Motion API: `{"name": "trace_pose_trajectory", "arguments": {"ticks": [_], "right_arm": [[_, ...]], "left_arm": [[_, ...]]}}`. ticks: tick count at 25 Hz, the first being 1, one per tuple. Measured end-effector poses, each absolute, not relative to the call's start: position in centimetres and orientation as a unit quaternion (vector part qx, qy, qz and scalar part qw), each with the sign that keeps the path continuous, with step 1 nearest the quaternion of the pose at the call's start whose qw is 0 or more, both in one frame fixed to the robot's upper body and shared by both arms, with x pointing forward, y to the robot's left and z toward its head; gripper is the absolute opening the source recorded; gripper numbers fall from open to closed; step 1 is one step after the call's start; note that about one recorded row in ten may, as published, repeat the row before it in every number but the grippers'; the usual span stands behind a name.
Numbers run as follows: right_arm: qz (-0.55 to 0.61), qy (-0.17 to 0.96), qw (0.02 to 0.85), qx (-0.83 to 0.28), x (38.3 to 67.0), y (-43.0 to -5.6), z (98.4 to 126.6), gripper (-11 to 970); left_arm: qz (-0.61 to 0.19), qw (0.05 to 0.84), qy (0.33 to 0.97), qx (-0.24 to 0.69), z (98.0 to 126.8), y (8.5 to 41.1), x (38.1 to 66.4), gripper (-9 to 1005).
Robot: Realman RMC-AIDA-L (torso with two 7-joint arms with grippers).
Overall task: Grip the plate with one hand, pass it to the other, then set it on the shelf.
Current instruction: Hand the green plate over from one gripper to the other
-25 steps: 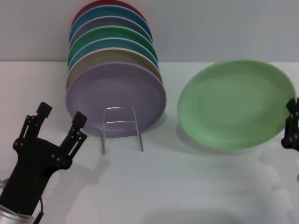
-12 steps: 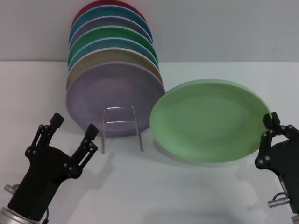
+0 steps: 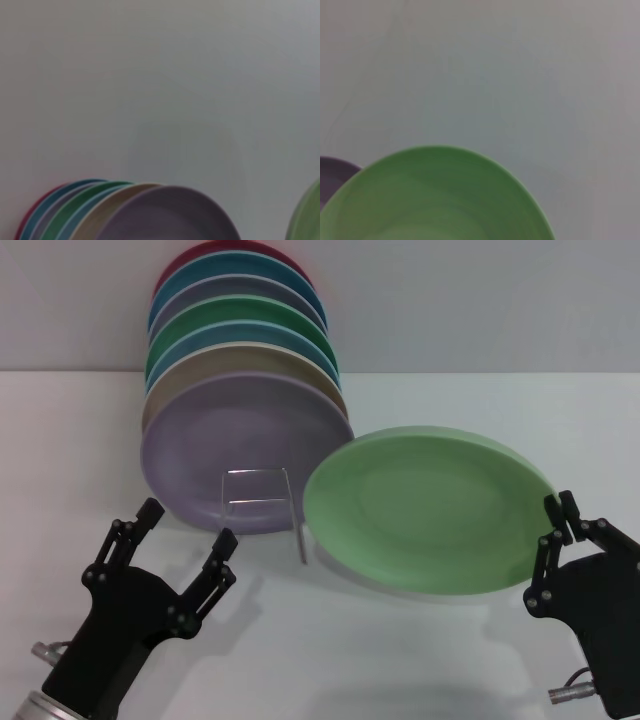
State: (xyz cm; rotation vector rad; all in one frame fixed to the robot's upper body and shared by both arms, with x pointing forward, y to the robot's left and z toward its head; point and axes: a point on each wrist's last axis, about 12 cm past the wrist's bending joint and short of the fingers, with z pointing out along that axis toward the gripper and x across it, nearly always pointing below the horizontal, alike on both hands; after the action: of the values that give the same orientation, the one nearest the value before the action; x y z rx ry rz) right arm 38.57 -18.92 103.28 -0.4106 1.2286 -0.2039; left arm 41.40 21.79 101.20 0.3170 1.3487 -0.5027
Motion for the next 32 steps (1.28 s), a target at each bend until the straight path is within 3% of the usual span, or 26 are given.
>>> {"name": "trace_pose_trajectory", "arguments": {"ticks": [14, 32], "right_arm": [[-0.099, 0.581, 0.771, -0.240, 39.2, -17.4, 102.9, 16], [-0.108, 0.579, 0.765, -0.262, 38.1, -16.4, 102.9, 16]], "left_arm": [[-0.223, 0.728, 0.623, 0.180, 100.9, 19.9, 40.9, 863], [-0.228, 0.720, 0.627, 0.192, 101.1, 18.7, 42.5, 862]]}}
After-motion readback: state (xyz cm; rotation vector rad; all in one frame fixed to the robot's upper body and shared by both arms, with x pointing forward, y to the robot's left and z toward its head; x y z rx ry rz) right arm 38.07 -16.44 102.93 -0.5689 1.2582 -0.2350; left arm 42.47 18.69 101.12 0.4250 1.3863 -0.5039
